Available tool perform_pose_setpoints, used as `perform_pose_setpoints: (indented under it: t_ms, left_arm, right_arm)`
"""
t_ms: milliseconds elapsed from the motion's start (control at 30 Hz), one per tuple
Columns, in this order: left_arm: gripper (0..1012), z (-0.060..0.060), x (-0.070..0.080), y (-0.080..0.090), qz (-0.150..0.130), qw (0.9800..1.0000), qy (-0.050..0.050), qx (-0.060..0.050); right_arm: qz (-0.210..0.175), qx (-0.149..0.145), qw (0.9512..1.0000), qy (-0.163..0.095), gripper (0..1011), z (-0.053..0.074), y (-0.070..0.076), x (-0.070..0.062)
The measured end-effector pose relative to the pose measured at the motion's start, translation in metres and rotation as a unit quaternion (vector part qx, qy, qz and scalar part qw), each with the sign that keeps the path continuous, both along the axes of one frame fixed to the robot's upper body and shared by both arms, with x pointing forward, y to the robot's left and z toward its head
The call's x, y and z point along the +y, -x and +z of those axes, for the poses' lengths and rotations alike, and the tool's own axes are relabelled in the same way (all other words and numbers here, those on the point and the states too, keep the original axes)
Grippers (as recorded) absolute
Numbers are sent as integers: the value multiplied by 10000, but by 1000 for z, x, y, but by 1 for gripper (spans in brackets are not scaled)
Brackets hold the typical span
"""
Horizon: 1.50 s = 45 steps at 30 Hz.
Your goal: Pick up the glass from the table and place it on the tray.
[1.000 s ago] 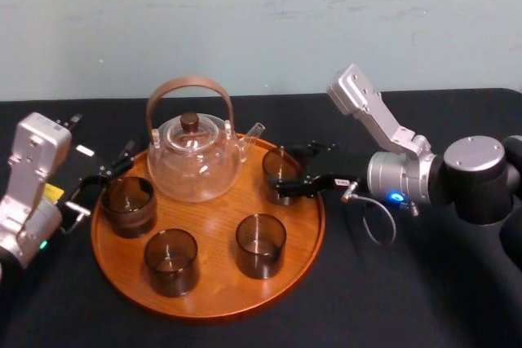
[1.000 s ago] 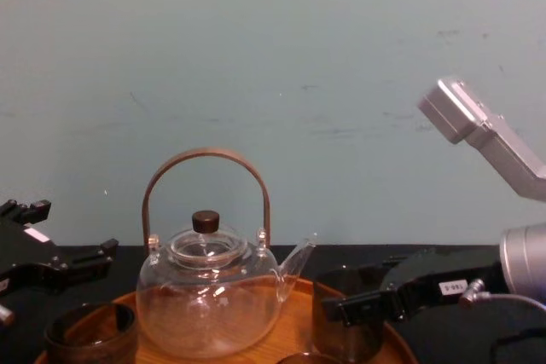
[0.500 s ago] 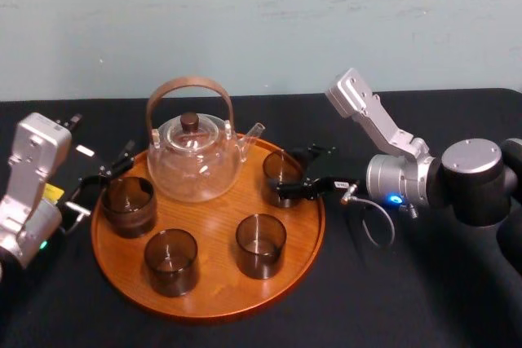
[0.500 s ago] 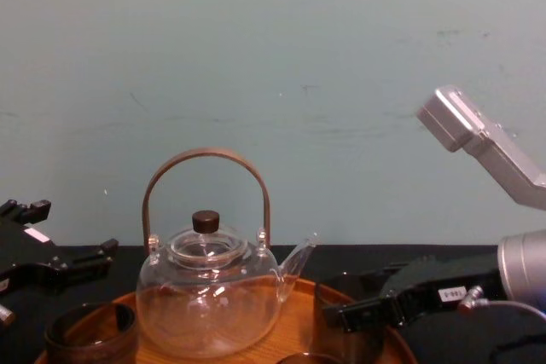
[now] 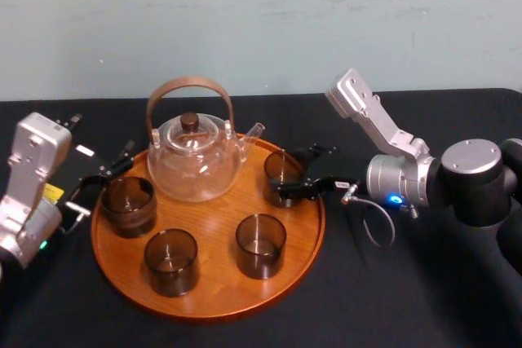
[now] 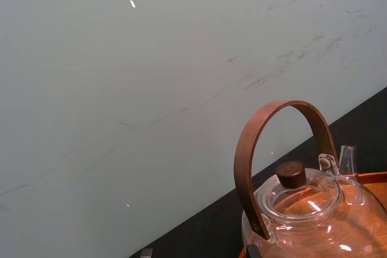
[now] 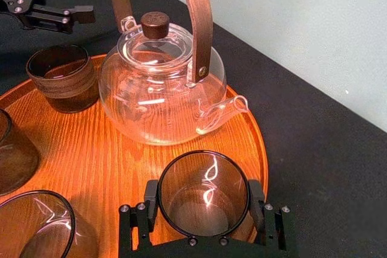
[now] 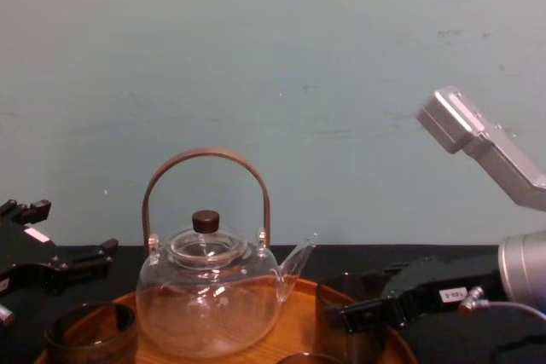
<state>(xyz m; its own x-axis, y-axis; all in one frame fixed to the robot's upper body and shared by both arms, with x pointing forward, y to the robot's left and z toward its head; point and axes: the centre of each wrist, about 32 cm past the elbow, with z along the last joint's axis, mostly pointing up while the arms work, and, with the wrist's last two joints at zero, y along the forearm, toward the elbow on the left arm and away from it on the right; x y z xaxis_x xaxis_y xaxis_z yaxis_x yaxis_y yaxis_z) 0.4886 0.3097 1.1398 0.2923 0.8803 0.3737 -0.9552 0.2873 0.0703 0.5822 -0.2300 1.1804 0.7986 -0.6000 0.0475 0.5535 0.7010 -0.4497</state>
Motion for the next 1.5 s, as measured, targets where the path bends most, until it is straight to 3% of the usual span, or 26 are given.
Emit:
perform_pose_setpoints:
  t_ms: [233, 900, 1100, 1500]
  left_arm:
    - [1001, 0, 0, 0, 0, 10000, 0, 0]
    - [1001, 0, 0, 0, 0, 10000, 0, 0]
    - [1001, 0, 0, 0, 0, 10000, 0, 0]
    - [1001, 0, 0, 0, 0, 10000, 0, 0]
  right_arm:
    - [0, 2, 10000, -8, 1002, 0, 0, 0]
    - [4, 13, 10000, -18, 1002, 0, 0, 0]
    - [28, 18, 9999, -95, 1002, 2, 6, -9]
    - [-66, -93, 9997, -232, 1002, 11, 31, -35]
